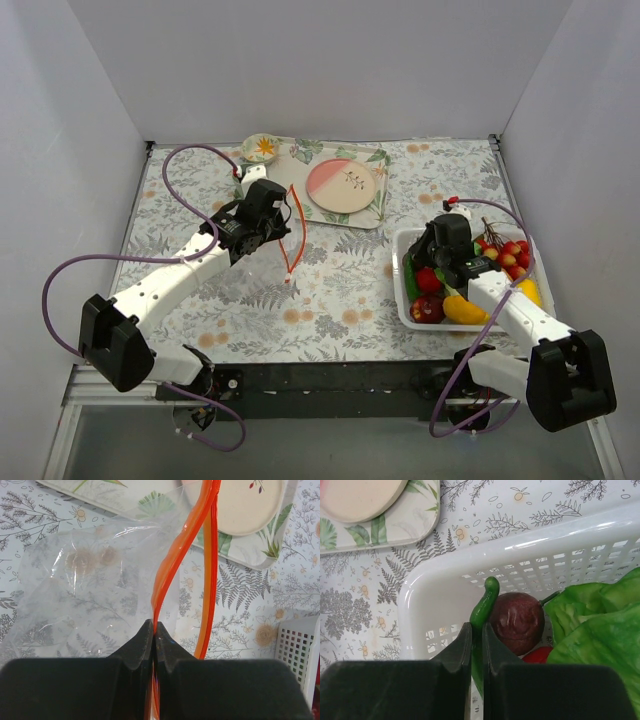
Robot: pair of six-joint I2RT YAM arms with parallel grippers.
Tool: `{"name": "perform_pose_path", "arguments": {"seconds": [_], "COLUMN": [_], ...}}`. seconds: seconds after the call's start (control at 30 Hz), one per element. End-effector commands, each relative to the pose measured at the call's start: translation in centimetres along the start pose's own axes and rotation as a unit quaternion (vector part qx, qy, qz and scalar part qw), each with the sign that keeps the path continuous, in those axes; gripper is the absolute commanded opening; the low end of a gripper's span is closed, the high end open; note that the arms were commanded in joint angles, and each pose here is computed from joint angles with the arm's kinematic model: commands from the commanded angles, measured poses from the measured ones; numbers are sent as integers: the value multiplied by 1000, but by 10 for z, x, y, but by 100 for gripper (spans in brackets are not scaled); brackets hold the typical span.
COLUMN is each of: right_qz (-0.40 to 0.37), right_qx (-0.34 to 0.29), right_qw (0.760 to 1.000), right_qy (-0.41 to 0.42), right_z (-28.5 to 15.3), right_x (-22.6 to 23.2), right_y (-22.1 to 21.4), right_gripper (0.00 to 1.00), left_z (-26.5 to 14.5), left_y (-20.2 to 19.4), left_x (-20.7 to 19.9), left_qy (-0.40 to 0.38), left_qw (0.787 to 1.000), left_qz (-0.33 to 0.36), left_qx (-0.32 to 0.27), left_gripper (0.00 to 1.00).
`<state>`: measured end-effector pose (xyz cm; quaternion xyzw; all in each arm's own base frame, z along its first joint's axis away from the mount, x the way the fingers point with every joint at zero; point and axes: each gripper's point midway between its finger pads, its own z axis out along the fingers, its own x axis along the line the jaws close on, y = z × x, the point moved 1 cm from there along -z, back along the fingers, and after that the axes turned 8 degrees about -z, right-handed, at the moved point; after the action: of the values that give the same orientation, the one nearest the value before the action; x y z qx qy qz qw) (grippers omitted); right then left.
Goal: Place the food in the zip-top bag and seal the zipper
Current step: Pick up the fake vegetable from the bin.
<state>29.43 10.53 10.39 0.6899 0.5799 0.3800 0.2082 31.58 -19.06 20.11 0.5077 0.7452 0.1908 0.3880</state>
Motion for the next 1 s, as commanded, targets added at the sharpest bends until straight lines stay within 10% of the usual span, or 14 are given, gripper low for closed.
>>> {"name": "perform_pose_path", "arguments": {"seconds": [0.0,0.57,0.97], "right_qz": [-2,25,68], "right_qx": [-45,-132,-220], "right_qw": [999,980,907], "right_qy": [12,148,352], "right_z": [-10,-105,-156], "right_x": [9,65,187], "right_y": [31,101,174], "right_gripper": [2,1,1], "left_z": [-9,-16,-24], "left_y": [9,7,6], "left_x": [-10,-24,-39], "left_qy": [-15,-38,-64], "left_qw": [1000,999,996], "left_qz": [-8,-20,-36], "left_qx": [-6,15,41], "left_gripper": [0,0,0]}}
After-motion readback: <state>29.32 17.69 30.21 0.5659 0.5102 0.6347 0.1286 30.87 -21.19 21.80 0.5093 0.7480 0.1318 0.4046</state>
